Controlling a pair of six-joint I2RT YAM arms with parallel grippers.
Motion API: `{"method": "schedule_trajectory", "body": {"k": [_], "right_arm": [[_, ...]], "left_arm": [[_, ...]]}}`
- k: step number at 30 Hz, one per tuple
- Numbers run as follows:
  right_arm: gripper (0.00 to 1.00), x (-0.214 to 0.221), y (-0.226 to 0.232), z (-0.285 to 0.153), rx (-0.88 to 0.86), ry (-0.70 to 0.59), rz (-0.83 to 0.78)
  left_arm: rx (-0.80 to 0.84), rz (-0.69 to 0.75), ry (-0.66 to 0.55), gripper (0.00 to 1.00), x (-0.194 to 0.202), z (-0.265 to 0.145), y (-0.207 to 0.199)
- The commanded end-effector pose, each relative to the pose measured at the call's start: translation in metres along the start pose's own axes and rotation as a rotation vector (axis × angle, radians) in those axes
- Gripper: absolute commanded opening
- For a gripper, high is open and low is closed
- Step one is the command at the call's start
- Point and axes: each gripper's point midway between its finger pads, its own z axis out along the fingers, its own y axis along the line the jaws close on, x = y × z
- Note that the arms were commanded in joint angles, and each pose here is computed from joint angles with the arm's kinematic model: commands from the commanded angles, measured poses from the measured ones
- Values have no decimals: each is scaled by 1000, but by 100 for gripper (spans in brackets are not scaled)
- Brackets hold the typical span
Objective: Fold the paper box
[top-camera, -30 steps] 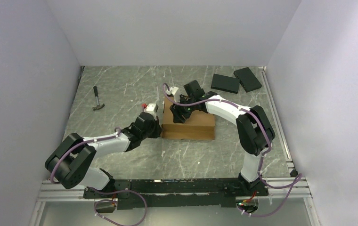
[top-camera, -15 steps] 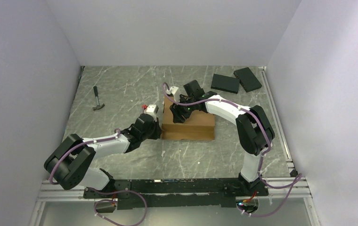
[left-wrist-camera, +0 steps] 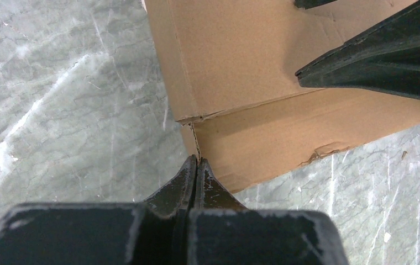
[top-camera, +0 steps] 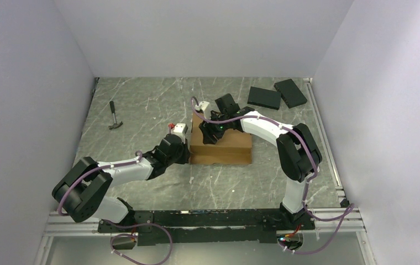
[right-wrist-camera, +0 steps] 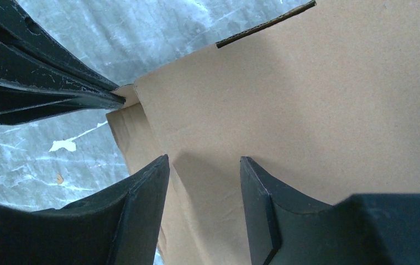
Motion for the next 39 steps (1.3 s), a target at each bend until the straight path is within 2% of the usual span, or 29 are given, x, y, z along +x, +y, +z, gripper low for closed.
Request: {"method": "schedule_trajectory", "body": {"k": [1, 29, 39], "right_arm": [[54, 30, -5, 16, 13, 96, 42], [54, 32, -3, 18, 7, 105, 42], [54, 31, -2, 18, 2, 103, 41]], "left_arm": [[66, 28, 36, 0, 4, -1, -18], [63, 58, 48, 0, 7, -1, -17], [-32, 41, 69, 0, -1, 1, -7]]}}
